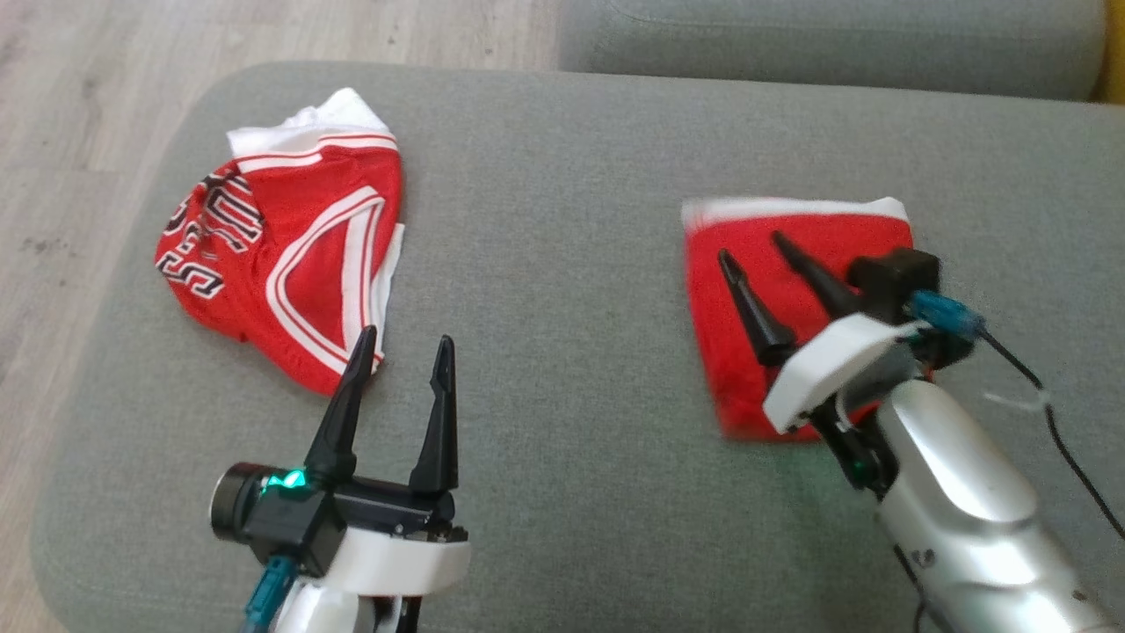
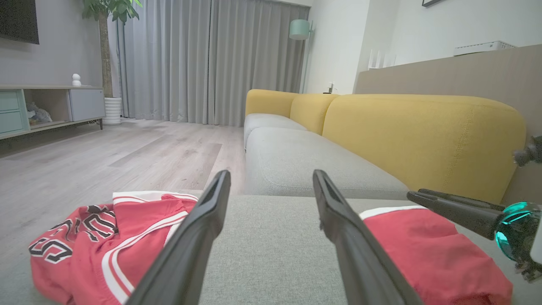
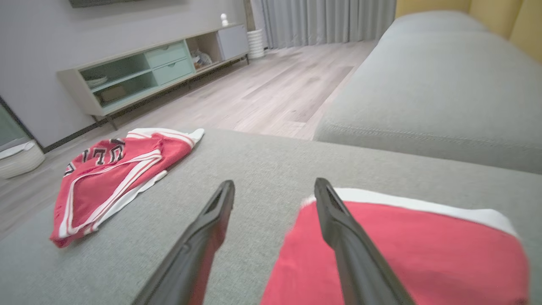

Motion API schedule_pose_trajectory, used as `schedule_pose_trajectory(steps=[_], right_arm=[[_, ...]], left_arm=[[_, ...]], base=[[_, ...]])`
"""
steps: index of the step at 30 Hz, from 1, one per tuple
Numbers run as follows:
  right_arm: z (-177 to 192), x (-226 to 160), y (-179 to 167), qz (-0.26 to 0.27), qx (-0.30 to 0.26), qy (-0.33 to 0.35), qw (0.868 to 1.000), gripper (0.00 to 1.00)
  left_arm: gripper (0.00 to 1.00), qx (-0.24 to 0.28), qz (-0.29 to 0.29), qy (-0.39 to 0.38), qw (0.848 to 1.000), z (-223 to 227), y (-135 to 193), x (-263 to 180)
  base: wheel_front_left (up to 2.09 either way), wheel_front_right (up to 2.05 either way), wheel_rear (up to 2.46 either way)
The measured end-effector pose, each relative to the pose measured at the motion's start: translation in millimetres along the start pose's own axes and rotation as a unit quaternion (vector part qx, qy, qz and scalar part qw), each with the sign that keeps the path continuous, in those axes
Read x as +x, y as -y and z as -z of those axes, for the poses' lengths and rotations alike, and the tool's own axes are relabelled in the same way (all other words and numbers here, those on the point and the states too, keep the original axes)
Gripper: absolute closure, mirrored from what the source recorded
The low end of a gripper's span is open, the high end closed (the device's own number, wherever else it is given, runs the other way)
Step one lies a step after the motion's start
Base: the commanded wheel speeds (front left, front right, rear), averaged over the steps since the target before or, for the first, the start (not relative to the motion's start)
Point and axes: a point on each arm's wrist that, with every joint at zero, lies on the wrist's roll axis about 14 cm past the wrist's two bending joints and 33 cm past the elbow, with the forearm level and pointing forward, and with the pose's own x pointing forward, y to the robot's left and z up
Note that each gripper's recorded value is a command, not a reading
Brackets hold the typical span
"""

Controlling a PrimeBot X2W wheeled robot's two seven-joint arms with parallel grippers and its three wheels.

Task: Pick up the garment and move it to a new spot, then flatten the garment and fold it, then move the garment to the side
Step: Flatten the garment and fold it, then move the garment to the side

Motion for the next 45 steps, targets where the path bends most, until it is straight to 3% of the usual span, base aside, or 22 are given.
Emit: schedule_pose_trajectory(steps=[6,10,14,23,45], right_arm=[[-30,-21,36,0.059,-0.028,0.092,0.994,0.00],[-17,-64,66,0.129,-0.012,0.105,0.986,0.00],[-11,-110,63,0.168,-0.003,0.131,0.977,0.00],[26,-175,43,0.201,0.001,0.113,0.973,0.00],[22,-176,32,0.194,0.002,0.124,0.973,0.00]], left_arm=[[0.00,0.004,-0.004,0.004,1.000,-4,-1,-8],[0.00,0.006,-0.014,0.005,1.000,-5,-2,-18],[0.00,0.011,-0.033,-0.011,0.999,5,-9,-34],[0.00,0.026,-0.035,-0.042,0.998,24,-11,-58],[0.00,0.037,-0.046,-0.065,0.996,37,-17,-72]], base=[[0.00,0.00,0.00],[0.00,0.00,0.00],[0.00,0.00,0.00],[0.00,0.00,0.00],[0.00,0.00,0.00]])
